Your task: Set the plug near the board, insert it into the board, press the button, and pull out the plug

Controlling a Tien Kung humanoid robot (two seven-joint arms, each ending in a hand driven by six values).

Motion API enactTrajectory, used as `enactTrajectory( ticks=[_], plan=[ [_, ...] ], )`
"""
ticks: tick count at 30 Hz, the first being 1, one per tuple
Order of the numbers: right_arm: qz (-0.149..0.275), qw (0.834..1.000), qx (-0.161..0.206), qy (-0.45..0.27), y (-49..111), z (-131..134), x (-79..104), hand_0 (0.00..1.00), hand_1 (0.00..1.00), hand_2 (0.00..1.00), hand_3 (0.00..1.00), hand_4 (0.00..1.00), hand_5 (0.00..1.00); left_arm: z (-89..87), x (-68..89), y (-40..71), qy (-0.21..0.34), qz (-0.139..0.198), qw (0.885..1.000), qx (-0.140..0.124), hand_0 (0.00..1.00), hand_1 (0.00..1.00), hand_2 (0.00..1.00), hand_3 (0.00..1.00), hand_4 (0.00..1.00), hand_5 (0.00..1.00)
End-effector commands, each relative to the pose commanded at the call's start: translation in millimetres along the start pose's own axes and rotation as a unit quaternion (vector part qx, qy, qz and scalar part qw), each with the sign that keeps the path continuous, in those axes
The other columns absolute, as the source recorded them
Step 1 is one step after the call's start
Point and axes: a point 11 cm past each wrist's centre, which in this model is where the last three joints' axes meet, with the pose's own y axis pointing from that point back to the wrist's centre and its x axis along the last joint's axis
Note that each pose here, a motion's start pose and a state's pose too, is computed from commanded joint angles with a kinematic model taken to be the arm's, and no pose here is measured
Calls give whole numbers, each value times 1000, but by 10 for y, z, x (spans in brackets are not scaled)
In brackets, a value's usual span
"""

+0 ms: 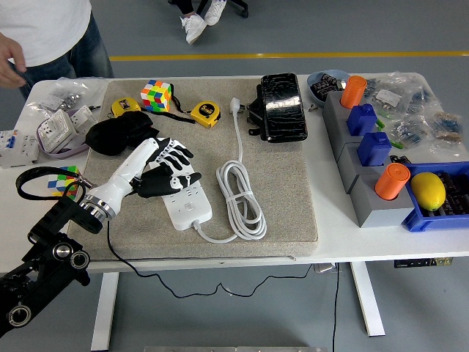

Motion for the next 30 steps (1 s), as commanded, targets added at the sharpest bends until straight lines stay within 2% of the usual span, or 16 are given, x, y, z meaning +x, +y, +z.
enactTrajectory(
  ticks=[11, 12, 15, 17, 18, 23, 24, 29, 30],
  plan=[
    [0, 1000, 1, 1, 0, -15, 6, 561, 653, 639, 540, 916, 452, 29, 18, 10, -10, -8, 1000, 0, 388, 495, 527, 540, 879, 345],
    [1, 1000, 1, 1, 0, -14, 9, 561, 654, 639, 540, 916, 452, 31, 14, 14, -14, -14, 1000, 5, 266, 399, 465, 635, 886, 330],
    [1, 1000, 1, 1, 1, -8, 17, 561, 654, 639, 540, 916, 452, 61, 0, 39, -41, -45, 998, 28, 266, 399, 465, 635, 886, 330],
    [1, 1000, 0, 2, 2, -4, 19, 561, 654, 639, 540, 916, 452, 68, -24, 63, -65, -71, 994, 53, 266, 399, 465, 635, 886, 330],
    [1, 1000, 0, 2, 2, -2, 20, 561, 653, 639, 539, 916, 452, 59, -36, 75, -73, -82, 992, 65, 149, 177, 278, 873, 902, 276],
    [1, 1000, -1, 1, 2, 11, 15, 561, 653, 639, 539, 916, 452, 16, -89, 143, -104, -132, 978, 121, 149, 177, 278, 873, 902, 276],
    [1, 1000, -2, 0, 2, 13, 11, 561, 653, 639, 540, 916, 451, -5, -101, 157, -108, -140, 975, 132, 75, 82, 152, 917, 705, 2],
    [0, 1000, -1, -2, 2, 12, 4, 561, 653, 639, 540, 916, 451, -107, -155, 241, -125, -181, 959, 179, 75, 82, 152, 917, 705, 2],
    [0, 1000, -1, -2, 2, 14, 5, 561, 654, 639, 540, 916, 451, -119, -160, 256, -127, -186, 957, 184, 61, 80, 145, 910, 783, 2]
  ],
)
